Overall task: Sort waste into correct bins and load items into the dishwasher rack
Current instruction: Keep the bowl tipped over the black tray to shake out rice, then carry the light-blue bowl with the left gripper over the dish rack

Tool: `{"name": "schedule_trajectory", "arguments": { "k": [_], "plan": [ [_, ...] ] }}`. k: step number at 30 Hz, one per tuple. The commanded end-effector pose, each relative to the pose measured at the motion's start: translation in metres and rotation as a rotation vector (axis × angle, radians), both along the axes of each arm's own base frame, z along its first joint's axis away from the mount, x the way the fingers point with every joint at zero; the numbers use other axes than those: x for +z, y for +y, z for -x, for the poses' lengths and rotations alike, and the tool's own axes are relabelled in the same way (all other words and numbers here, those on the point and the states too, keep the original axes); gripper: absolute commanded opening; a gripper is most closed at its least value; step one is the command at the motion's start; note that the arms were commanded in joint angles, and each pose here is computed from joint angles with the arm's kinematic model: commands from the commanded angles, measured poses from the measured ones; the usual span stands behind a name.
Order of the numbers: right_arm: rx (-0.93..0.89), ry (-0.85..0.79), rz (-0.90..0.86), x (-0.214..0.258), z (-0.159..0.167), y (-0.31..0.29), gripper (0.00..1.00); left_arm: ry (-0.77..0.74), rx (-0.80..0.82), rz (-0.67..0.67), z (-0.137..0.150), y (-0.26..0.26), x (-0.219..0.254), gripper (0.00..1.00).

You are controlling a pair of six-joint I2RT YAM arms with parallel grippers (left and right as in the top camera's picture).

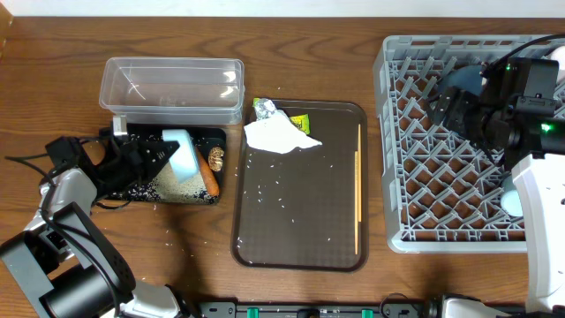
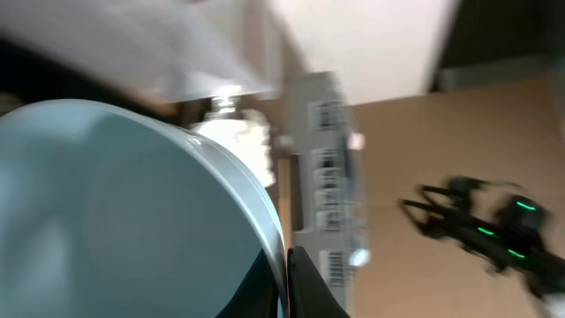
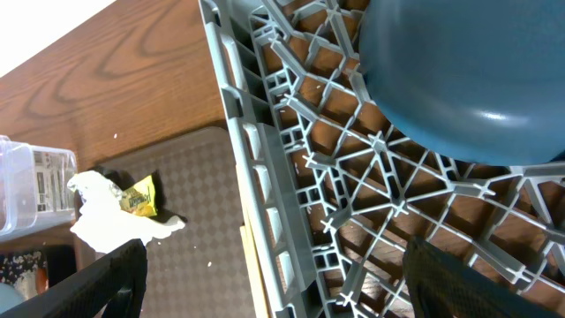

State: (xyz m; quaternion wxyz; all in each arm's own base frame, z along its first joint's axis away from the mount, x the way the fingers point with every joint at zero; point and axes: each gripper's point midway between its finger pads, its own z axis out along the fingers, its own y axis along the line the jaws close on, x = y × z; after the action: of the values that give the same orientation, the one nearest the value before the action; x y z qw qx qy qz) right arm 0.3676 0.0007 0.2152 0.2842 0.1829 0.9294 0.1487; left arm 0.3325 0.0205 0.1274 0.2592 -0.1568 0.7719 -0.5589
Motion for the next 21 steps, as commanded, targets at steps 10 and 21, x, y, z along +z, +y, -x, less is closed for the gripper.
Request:
{"name": "schedule_trajectory", "arguments": {
  "k": [10, 21],
  "plan": [
    [0.007, -0.006, -0.007, 0.003, -0.002, 0.003, 0.84, 0.061, 0.041, -0.017, -0.005, 0.005, 0.006, 0.06],
    [0.007, -0.016, -0.006, 0.004, -0.004, 0.002, 0.84, -0.254, -0.233, 0.075, 0.002, -0.065, 0.07, 0.06]
  ]
}}
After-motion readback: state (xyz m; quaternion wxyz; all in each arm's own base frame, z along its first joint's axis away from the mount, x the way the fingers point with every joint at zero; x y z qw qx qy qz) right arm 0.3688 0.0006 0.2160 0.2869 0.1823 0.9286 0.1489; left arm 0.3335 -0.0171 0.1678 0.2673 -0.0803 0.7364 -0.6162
